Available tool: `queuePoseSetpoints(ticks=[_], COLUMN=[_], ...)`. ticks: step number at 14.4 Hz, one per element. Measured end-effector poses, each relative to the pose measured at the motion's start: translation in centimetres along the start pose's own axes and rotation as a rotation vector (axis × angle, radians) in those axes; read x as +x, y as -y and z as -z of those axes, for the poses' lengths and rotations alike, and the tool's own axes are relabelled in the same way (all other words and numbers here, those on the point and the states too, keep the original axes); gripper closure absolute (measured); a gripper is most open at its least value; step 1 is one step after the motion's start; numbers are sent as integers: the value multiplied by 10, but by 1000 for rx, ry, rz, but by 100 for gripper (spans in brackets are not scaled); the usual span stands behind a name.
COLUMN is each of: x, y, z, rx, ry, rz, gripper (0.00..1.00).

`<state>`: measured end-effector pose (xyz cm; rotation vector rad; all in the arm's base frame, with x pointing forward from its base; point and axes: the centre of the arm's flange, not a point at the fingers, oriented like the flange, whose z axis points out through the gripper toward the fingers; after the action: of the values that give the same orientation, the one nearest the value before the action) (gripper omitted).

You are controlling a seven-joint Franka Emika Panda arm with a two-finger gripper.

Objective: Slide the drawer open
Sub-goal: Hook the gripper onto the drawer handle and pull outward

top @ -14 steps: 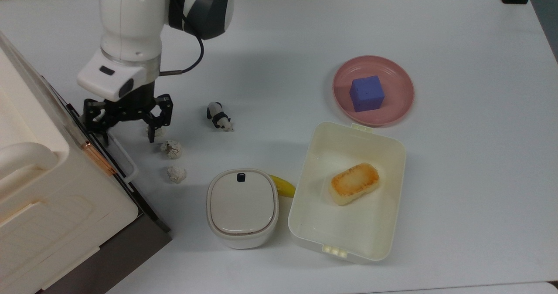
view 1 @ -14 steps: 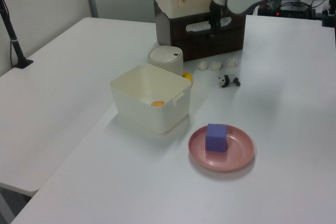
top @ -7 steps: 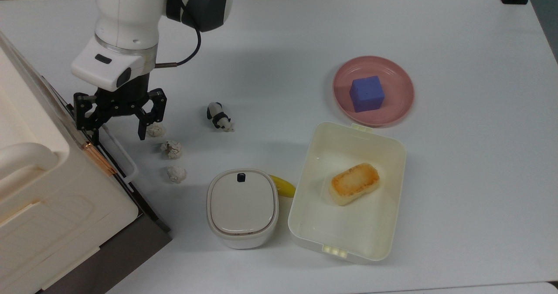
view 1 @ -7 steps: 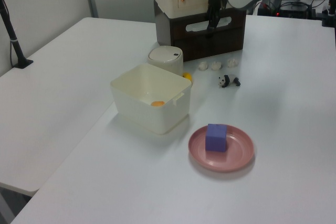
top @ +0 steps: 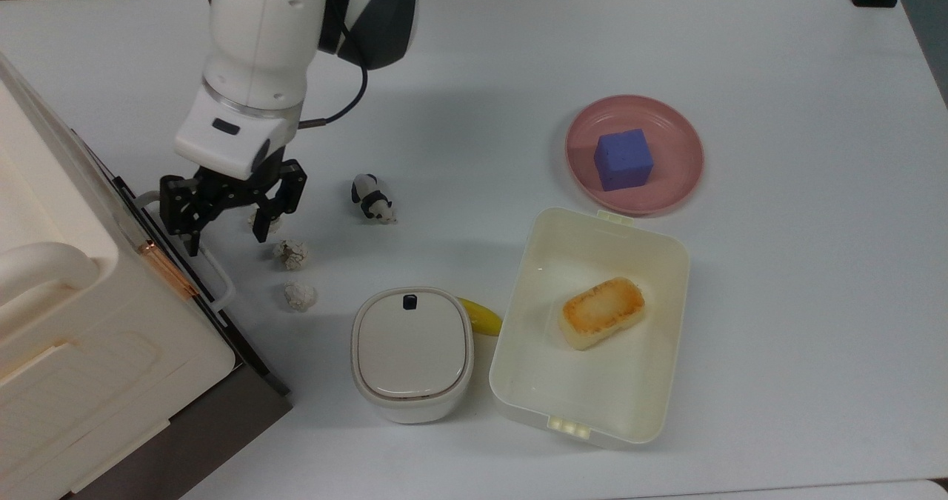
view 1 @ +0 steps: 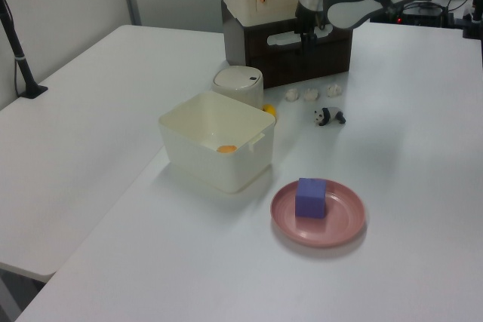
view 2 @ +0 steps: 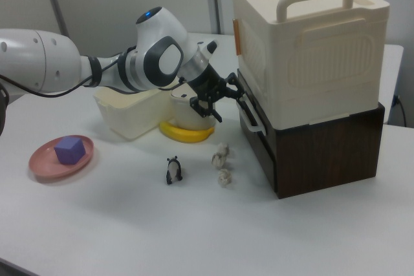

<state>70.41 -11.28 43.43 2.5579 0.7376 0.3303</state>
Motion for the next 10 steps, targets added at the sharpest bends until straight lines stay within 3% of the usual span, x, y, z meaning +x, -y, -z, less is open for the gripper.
queuePoseSetpoints(ticks=[5,10], x=[0,-7], y=[2,-1], z=[-2,-8], rx=[-19,-23], ry=[13,30], rz=[31,28], gripper=[33,38])
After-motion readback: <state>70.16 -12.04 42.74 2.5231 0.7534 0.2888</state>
